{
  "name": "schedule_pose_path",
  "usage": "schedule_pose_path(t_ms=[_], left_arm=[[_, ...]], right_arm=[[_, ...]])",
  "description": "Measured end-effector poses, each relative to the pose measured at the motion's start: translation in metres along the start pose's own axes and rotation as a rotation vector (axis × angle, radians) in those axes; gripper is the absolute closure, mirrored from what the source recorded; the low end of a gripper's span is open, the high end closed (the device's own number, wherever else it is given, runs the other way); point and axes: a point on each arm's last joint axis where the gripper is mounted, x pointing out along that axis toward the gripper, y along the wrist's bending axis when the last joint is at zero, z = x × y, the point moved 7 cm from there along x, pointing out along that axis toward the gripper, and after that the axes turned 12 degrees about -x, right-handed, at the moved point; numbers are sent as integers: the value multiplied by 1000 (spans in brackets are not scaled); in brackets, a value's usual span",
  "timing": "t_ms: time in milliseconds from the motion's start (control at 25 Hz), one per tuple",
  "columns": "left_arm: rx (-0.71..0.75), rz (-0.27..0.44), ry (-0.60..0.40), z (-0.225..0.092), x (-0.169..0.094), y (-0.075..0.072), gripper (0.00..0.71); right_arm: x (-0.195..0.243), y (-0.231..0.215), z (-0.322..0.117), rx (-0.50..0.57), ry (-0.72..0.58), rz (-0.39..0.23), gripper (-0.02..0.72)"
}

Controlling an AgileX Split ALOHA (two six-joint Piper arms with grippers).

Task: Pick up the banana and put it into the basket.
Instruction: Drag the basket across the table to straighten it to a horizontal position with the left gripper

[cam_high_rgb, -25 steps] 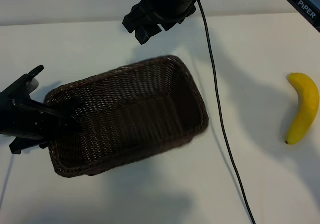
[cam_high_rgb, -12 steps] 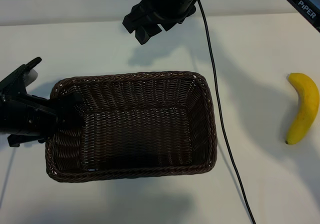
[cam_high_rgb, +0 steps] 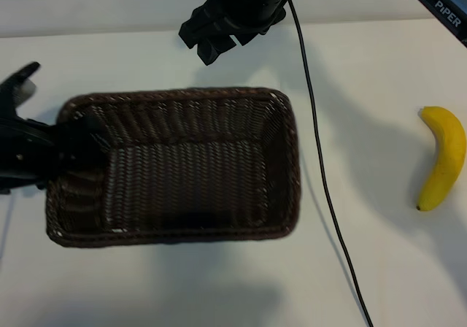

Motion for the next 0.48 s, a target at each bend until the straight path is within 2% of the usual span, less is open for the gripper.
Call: schedule_pose_path(t_ms=[200, 480], left_arm=[[21, -9, -19, 17, -4, -4, 360], [22, 17, 29, 34, 16, -5, 360]], right_arm=[[0, 0, 0, 0, 0, 0, 133], [0, 0, 0, 0, 0, 0, 133]])
